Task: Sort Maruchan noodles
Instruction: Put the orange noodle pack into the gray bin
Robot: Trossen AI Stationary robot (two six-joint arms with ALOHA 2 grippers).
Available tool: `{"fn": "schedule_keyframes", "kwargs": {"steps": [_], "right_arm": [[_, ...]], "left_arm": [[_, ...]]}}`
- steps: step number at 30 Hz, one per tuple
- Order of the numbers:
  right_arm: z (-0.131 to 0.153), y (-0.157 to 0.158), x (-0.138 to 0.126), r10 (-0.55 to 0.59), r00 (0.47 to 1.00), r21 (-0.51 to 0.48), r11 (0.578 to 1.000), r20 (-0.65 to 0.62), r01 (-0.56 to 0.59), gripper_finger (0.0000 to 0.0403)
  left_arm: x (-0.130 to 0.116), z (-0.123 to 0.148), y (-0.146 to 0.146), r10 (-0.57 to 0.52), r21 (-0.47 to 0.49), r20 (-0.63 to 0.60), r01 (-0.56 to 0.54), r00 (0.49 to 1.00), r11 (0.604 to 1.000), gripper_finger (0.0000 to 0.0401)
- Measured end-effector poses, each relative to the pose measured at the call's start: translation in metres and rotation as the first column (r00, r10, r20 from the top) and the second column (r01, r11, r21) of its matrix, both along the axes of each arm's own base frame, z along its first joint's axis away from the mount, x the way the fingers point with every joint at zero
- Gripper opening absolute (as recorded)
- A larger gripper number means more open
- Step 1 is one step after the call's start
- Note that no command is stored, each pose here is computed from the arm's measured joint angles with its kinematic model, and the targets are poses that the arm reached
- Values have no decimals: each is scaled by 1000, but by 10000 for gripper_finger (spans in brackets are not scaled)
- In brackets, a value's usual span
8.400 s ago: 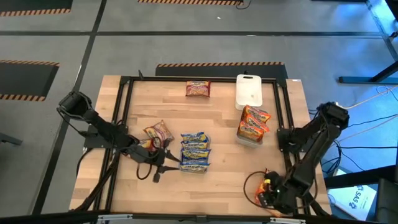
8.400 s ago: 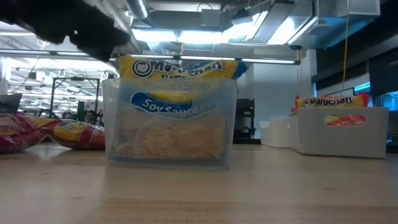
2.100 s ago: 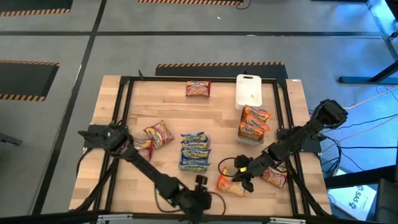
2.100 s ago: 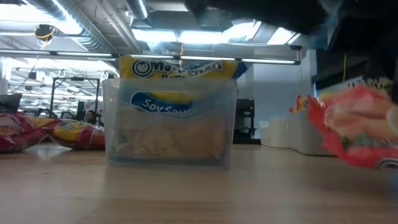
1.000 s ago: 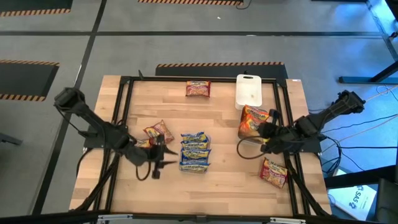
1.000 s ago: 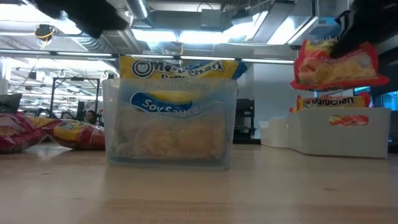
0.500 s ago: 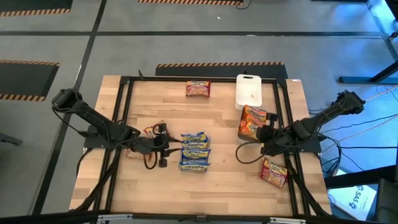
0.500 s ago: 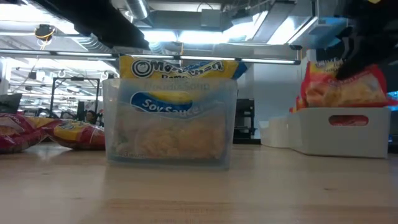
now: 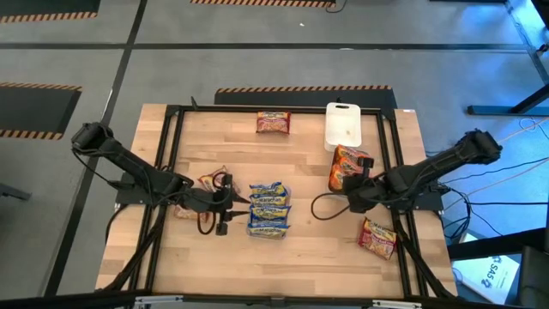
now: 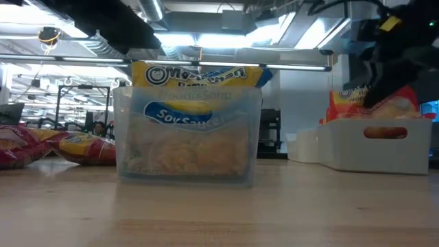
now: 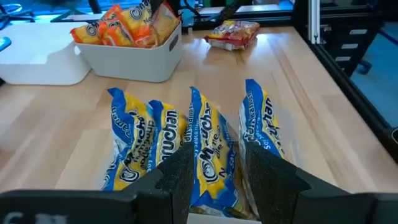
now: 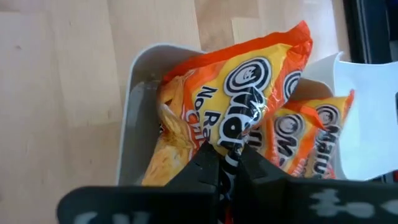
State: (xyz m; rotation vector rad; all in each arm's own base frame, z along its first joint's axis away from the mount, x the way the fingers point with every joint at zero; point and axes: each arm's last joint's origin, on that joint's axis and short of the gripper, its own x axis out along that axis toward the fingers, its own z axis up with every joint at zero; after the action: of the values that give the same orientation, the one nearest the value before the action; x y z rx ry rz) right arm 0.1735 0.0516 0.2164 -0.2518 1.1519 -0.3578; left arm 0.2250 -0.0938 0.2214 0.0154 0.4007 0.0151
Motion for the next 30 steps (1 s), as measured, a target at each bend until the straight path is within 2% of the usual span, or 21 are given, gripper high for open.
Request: {"fn": "schedule_keyframes", "kwargs": {"steps": [7, 14, 19, 25, 30], "right_arm": [[-8, 4, 10, 60, 997, -2, 998, -38, -60, 1], [-4, 5, 16, 80, 997, -52, 995, 13, -79, 1], [-12, 6, 13, 74, 997, 44, 996, -16, -73, 1], [-21, 7, 8, -36, 999, 179, 983, -27, 40, 4], [-19, 8, 8, -123, 992, 260, 957, -29, 126, 63]], "left_arm": [[-1, 1, -4, -17, -9, 9, 17, 1000, 1000, 136], [-1, 2, -5, -21, -11, 18, 21, 1000, 1000, 137], [-1, 2, -5, -21, -9, 18, 21, 1000, 1000, 137], [-1, 2, -4, -14, -8, 19, 14, 1000, 1000, 137], [0, 3, -5, -13, -16, 32, 14, 999, 1000, 137]]}}
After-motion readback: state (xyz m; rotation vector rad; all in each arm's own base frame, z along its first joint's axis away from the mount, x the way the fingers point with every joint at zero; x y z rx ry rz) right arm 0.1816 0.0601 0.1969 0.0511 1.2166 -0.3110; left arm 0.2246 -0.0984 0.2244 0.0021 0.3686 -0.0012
